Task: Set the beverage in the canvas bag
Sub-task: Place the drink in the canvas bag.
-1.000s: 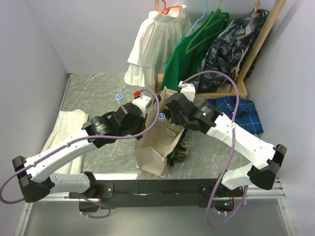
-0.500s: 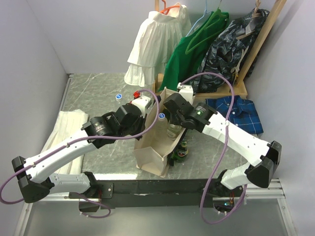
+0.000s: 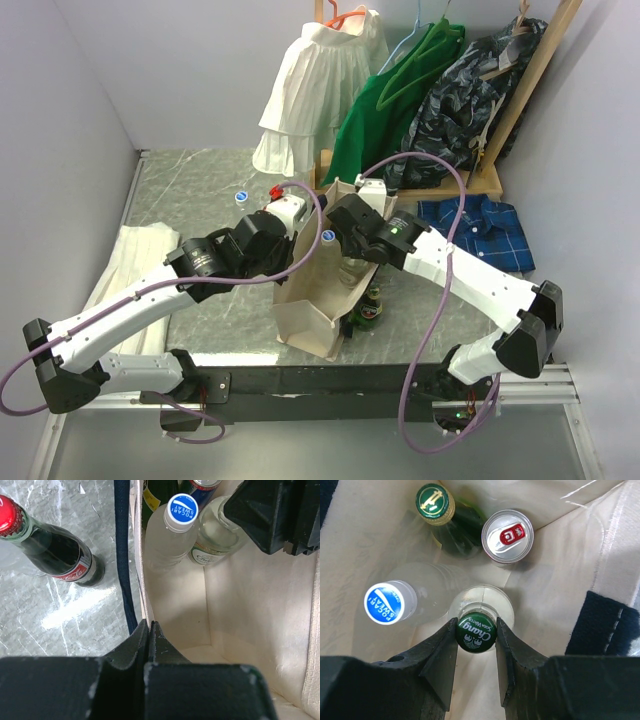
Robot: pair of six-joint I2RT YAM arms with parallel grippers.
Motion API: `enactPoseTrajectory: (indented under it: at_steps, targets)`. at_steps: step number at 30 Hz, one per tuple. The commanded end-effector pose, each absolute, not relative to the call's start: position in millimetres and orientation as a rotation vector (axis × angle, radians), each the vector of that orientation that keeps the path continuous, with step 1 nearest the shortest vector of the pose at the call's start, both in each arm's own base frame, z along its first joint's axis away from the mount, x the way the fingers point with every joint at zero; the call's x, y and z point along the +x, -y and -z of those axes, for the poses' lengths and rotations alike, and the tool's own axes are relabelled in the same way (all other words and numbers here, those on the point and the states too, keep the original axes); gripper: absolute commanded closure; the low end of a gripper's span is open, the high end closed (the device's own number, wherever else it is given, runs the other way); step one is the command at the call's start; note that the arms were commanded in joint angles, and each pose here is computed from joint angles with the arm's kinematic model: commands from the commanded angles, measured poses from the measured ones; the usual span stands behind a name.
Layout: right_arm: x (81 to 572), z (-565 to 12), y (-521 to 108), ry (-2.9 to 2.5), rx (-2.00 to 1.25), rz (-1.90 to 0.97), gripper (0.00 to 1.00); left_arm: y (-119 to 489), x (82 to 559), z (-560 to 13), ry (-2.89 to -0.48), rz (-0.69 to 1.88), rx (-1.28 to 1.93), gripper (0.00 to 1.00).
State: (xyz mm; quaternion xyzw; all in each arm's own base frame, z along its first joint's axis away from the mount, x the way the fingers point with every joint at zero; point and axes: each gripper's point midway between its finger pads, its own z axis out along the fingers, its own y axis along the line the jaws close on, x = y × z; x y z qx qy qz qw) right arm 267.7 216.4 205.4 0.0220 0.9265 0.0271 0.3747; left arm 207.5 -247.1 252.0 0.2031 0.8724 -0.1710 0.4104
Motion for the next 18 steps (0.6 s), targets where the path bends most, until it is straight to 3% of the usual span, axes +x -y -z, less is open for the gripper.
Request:
enactPoseTrajectory:
  at_steps: [1, 18]
  targets:
    - [284.2, -224.9, -220.6, -2.275, 0.134, -0.122, 1.00, 246.1, 207.5, -280.5, -2.112, 0.487, 0.473, 0.99]
    - [281.0, -197.9, -225.7, -2.334, 0.111, -0.104, 1.00, 244.1, 210.1, -286.6, -2.095, 0.474, 0.466, 0.99]
